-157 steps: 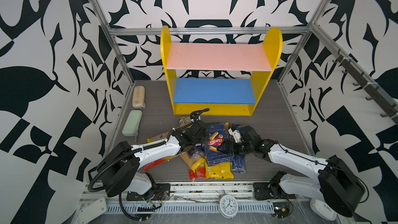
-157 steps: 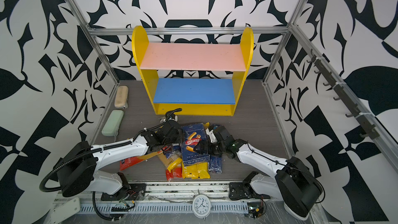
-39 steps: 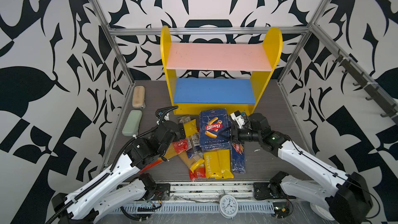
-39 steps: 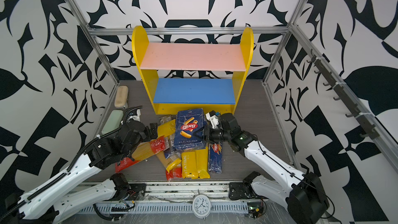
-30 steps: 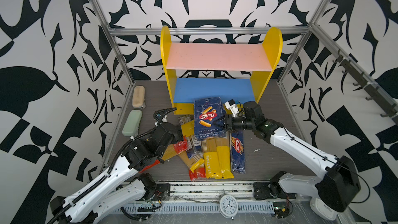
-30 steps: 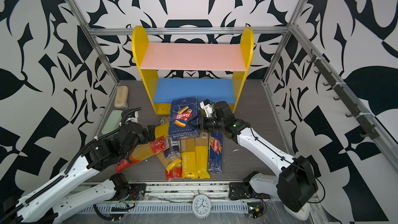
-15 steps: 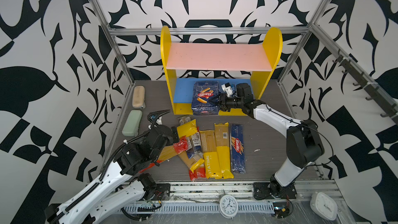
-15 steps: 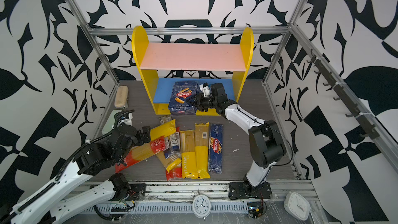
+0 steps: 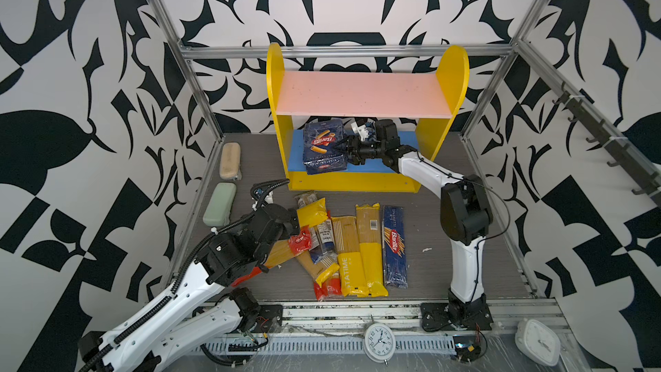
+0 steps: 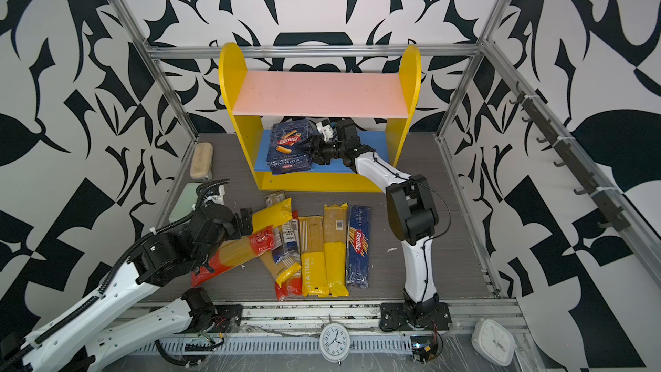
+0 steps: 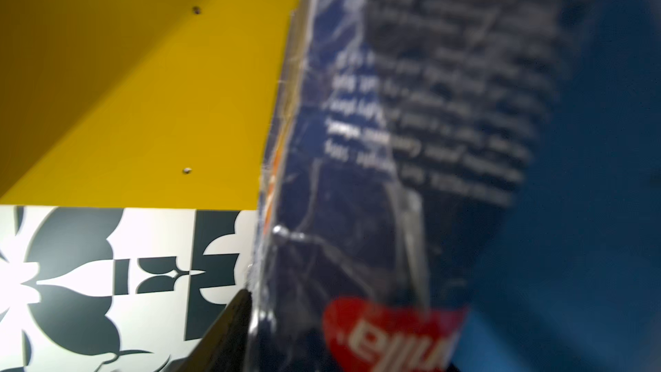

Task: Place and organize the pasta boxes and bags onto the shelf
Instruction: 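Set the rigatoni box down on the blue shelf with the right gripper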

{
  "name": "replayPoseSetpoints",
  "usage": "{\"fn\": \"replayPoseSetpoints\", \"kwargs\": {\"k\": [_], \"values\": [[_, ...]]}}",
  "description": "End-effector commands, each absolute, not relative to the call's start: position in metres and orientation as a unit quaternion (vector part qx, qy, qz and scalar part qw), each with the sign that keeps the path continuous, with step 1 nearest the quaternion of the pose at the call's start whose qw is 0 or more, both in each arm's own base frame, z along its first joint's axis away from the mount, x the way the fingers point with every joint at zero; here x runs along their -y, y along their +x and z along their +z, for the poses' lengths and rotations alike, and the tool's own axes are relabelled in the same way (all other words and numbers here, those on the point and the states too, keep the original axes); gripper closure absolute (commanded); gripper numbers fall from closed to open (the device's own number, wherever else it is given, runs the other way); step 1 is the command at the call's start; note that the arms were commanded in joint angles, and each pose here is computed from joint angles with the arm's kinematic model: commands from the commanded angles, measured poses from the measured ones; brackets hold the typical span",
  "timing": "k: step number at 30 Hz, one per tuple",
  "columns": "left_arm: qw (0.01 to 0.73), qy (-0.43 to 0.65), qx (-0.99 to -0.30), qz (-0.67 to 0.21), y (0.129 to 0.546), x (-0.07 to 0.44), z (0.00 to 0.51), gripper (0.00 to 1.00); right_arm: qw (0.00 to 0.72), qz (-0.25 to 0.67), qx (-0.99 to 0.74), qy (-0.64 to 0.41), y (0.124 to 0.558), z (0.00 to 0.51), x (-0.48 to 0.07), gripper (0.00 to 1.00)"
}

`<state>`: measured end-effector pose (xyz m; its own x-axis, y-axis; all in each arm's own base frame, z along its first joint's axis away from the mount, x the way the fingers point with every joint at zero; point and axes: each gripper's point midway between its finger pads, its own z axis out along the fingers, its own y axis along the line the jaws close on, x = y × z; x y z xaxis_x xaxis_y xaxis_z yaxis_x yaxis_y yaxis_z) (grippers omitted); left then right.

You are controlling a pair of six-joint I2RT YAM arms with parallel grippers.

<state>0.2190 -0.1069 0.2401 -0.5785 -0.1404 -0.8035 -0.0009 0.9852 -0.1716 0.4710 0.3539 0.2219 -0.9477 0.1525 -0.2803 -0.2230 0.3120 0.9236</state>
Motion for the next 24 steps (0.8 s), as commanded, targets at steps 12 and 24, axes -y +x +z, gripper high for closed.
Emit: {"fn": "replayPoseSetpoints", "kwargs": {"k": [12, 24], "values": [[0.466, -0.044, -0.879, -0.092, 0.221, 0.109, 0.246, 0.01, 0.241, 0.575, -0.775, -0.105, 0.467, 0.280, -0.360, 0.11], [0.463, -0.040, -0.877, -0.121, 0.218, 0.117, 0.246, 0.01, 0.253, 0.469, -0.842, -0.079, 0.459, 0.240, -0.317, 0.11]]}}
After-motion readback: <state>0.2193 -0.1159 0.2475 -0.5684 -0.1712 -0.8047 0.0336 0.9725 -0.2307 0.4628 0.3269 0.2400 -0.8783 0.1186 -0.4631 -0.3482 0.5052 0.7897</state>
